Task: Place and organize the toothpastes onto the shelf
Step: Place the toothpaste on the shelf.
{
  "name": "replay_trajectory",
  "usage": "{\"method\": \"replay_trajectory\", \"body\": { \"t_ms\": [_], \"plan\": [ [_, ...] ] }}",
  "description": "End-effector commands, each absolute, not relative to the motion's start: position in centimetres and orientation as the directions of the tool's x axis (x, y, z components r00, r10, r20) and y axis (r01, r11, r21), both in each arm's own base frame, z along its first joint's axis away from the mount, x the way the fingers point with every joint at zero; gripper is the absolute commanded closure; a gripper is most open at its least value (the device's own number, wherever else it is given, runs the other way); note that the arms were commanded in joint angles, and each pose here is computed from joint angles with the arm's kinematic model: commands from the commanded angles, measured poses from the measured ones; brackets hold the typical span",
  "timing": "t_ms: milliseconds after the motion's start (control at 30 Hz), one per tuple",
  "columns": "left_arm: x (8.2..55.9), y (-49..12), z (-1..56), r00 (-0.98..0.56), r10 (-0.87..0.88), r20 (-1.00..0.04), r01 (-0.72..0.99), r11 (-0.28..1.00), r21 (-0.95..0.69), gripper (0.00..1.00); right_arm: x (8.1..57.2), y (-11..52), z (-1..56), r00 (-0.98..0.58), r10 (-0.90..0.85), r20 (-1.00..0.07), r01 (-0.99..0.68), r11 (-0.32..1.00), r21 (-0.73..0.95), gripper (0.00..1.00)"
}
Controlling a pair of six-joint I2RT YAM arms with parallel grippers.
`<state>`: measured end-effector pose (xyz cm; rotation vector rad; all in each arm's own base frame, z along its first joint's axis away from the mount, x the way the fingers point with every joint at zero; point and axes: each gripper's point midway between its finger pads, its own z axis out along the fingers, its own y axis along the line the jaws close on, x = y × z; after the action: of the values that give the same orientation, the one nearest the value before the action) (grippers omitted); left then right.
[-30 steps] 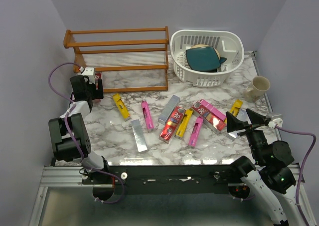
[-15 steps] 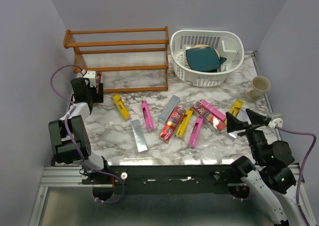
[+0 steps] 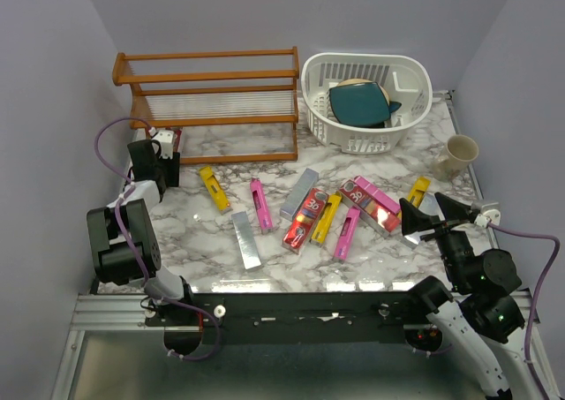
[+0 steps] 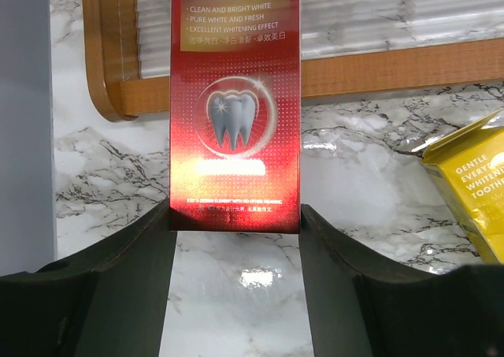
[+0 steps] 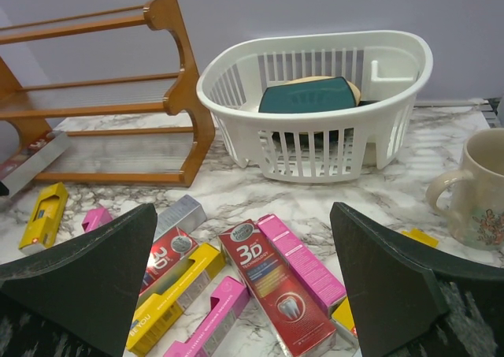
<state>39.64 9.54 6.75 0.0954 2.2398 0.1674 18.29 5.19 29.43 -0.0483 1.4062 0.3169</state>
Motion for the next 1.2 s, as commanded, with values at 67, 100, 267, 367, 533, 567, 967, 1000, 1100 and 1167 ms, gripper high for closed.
{"method": "replay_trajectory", "body": {
  "t_ms": [67, 100, 267, 367, 533, 567, 967, 1000, 1100, 1167],
  "plan": [
    [40.1, 10.2, 8.3, -0.581, 0.131, -0.803, -0.016, 0.985, 0.173, 0.45, 12.9, 1.7, 33.7, 0.362, 0.332, -0.871, -0.291, 0.928, 0.233, 0.0],
    [40.1, 10.1, 8.6, -0.572, 0.132, -0.809, -0.017, 0.985, 0.172, 0.45, 12.9, 1.7, 33.8, 0.363, 0.333, -0.87, -0.291, 0.928, 0.233, 0.0],
    [40.6, 10.1, 9.9, -0.53, 0.132, -0.838, -0.025, 0.985, 0.171, 0.46, 12.8, 1.7, 33.8, 0.364, 0.333, -0.87, -0.293, 0.927, 0.233, 0.0],
    [41.0, 10.2, 10.9, -0.504, 0.126, -0.854, -0.035, 0.985, 0.166, 0.46, 12.9, 1.7, 33.7, 0.361, 0.331, -0.872, -0.293, 0.928, 0.231, 0.0],
    [41.6, 10.7, 11.4, -0.479, 0.116, -0.87, -0.041, 0.987, 0.154, 0.47, 12.9, 1.6, 33.7, 0.363, 0.328, -0.872, -0.286, 0.93, 0.231, 0.0],
    [41.6, 10.7, 11.3, -0.478, 0.113, -0.871, -0.042, 0.988, 0.151, 0.47, 12.9, 1.6, 33.7, 0.364, 0.327, -0.872, -0.285, 0.931, 0.23, 0.0],
    [42.3, 11.7, 11.5, -0.46, 0.131, -0.878, -0.05, 0.984, 0.173, 0.46, 13.1, 1.6, 33.6, 0.367, 0.319, -0.874, -0.28, 0.934, 0.223, 0.0],
    [42.3, 12.0, 10.7, -0.48, 0.131, -0.867, -0.051, 0.983, 0.177, 0.45, 13.1, 1.6, 33.6, 0.368, 0.317, -0.874, -0.279, 0.934, 0.222, 0.0],
    [42.2, 12.5, 9.2, -0.521, 0.131, -0.844, -0.051, 0.982, 0.184, 0.42, 13.1, 1.6, 33.6, 0.369, 0.318, -0.873, -0.277, 0.935, 0.223, 0.0],
    [42.1, 12.6, 8.7, -0.532, 0.133, -0.837, -0.053, 0.98, 0.189, 0.41, 13.1, 1.6, 33.6, 0.37, 0.314, -0.874, -0.275, 0.936, 0.219, 0.0]
  ]
}}
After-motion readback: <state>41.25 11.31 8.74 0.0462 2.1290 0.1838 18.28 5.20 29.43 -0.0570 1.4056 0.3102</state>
